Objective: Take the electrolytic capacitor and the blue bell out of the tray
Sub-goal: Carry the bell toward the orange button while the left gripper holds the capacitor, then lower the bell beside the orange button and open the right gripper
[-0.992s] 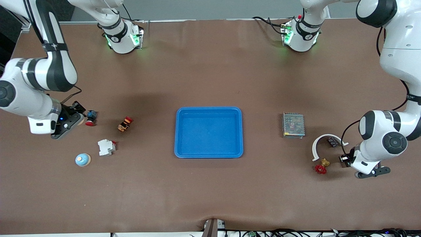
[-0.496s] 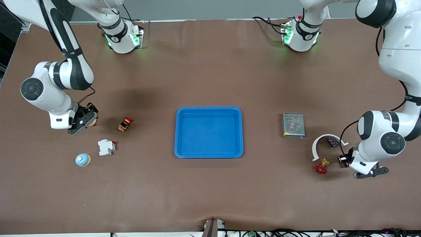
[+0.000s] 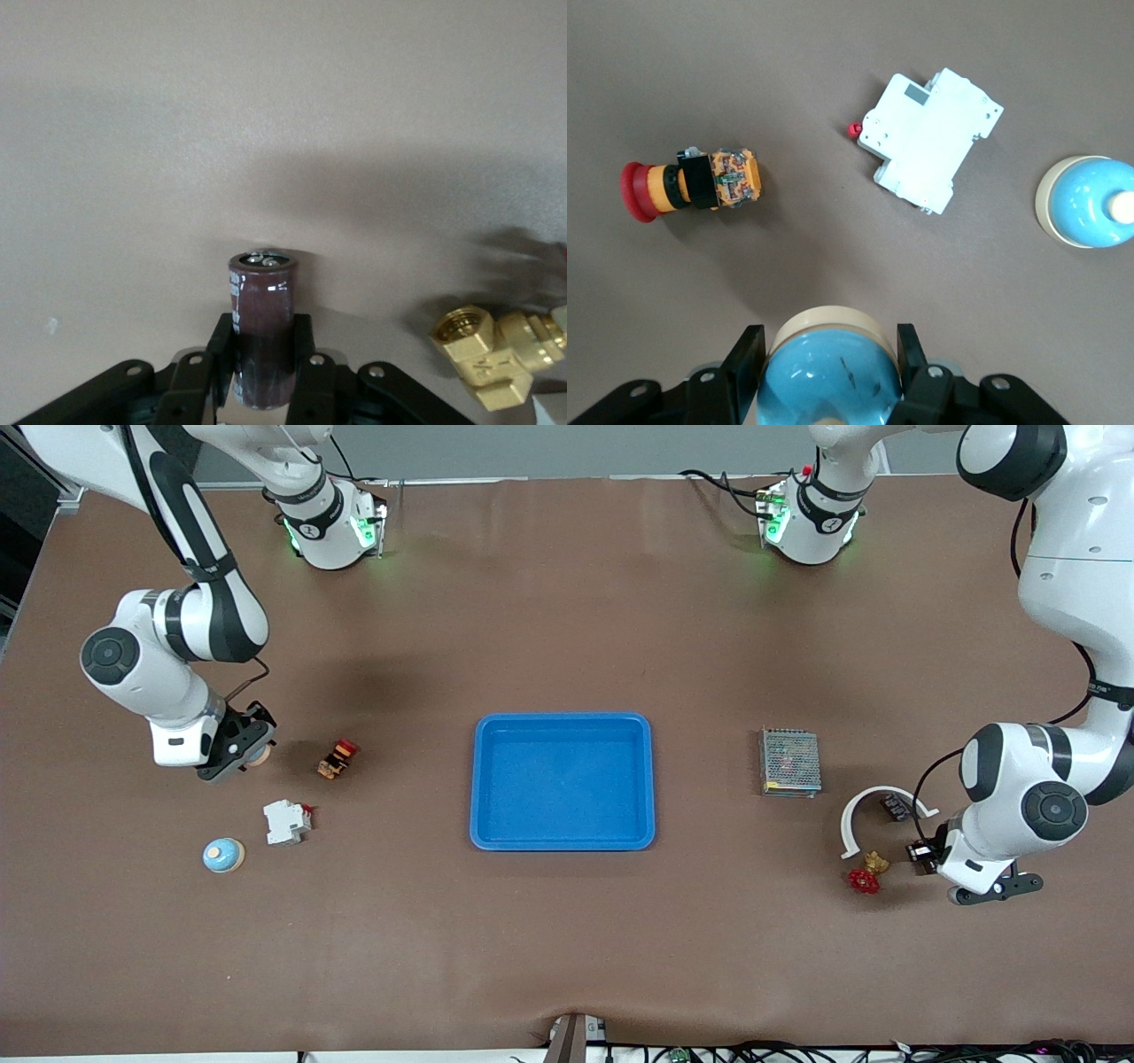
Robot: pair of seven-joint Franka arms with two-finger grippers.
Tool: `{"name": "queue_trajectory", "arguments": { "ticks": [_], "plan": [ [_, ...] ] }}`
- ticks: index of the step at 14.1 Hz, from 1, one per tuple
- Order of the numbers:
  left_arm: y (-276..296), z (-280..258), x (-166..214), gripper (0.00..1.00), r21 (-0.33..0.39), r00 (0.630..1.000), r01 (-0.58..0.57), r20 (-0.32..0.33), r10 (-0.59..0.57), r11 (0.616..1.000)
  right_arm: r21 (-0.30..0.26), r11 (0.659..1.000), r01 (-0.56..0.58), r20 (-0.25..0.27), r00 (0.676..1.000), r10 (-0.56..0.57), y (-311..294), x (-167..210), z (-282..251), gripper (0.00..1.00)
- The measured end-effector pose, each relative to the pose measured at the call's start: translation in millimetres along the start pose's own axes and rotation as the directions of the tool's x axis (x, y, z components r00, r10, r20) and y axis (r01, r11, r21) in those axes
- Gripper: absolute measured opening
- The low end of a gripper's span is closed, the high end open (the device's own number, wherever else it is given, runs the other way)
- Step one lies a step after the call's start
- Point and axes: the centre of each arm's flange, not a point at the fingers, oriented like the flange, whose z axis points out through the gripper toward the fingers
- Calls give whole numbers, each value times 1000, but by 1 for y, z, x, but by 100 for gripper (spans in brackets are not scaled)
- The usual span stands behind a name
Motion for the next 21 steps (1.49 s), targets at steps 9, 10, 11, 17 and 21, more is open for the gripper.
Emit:
{"name": "queue_trajectory", "arguments": {
  "ticks": [9,10,11,17,21],
  "plan": [
    [3,5,-6,30,10,999,-7,41,6,1000,-5,1000,23,-21,1000,-23,-19,2,45,65],
    [3,5,-6,30,10,999,-7,41,6,1000,-3,1000,27,-21,999,-27,-21,3,52,65],
    [3,5,-6,30,10,999,-7,41,6,1000,1,1000,31,-19,999,-31,-23,4,58,65],
    [3,2,-10,30,25,997,9,75,-11,1000,6,999,47,-18,999,-47,-30,10,68,65],
    [5,-12,-16,30,54,992,5,128,-12,999,7,999,48,-20,999,-48,-32,10,74,65]
  ]
}}
